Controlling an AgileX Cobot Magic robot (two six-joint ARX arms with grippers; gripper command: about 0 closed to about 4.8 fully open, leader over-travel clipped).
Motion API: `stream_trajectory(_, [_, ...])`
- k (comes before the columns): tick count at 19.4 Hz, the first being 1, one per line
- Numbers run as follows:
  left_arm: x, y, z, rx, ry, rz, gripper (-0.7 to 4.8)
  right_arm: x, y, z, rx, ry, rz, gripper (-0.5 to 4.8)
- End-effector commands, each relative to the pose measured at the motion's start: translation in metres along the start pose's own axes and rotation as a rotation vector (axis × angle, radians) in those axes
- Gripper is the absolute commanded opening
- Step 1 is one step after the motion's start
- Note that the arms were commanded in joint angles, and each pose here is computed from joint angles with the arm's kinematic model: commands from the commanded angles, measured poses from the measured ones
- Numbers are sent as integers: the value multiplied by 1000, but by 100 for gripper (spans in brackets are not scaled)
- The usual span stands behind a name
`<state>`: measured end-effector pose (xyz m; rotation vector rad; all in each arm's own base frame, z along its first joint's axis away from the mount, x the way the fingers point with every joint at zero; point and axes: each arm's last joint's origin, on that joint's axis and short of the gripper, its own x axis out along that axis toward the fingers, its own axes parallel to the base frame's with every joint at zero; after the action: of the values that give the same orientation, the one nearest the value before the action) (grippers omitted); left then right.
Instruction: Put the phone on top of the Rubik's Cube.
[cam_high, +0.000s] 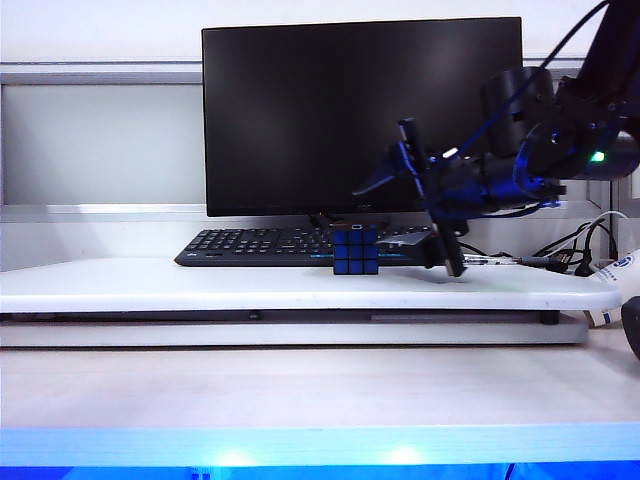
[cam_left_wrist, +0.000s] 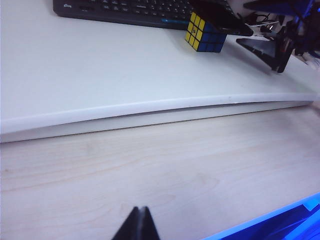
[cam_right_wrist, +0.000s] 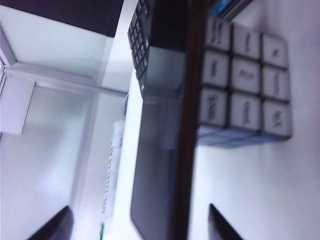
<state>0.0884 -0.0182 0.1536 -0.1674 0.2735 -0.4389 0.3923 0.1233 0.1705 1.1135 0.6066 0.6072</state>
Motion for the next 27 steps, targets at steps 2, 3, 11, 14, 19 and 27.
stream_trajectory(2, [-1, 0, -3, -20, 42, -5, -6, -12, -3, 20, -2, -28, 10, 347])
stream_trajectory(3, [-1, 0, -3, -20, 42, -4, -6, -15, -5, 23, -1, -23, 13, 347])
stream_trajectory(11, [-1, 0, -3, -20, 41, -4, -5, -36, -14, 48, -44, -21, 34, 322])
stream_trajectory(14, [-1, 0, -3, -20, 41, -4, -6, -44, -7, 56, -91, -31, 51, 261])
stream_trajectory(19, [-1, 0, -3, -20, 41, -5, -6, -65, 26, 65, -283, -67, 38, 113])
stream_trajectory(27, [-1, 0, -3, -20, 42, -8, -6, -113, 76, 52, -605, -28, -225, -9])
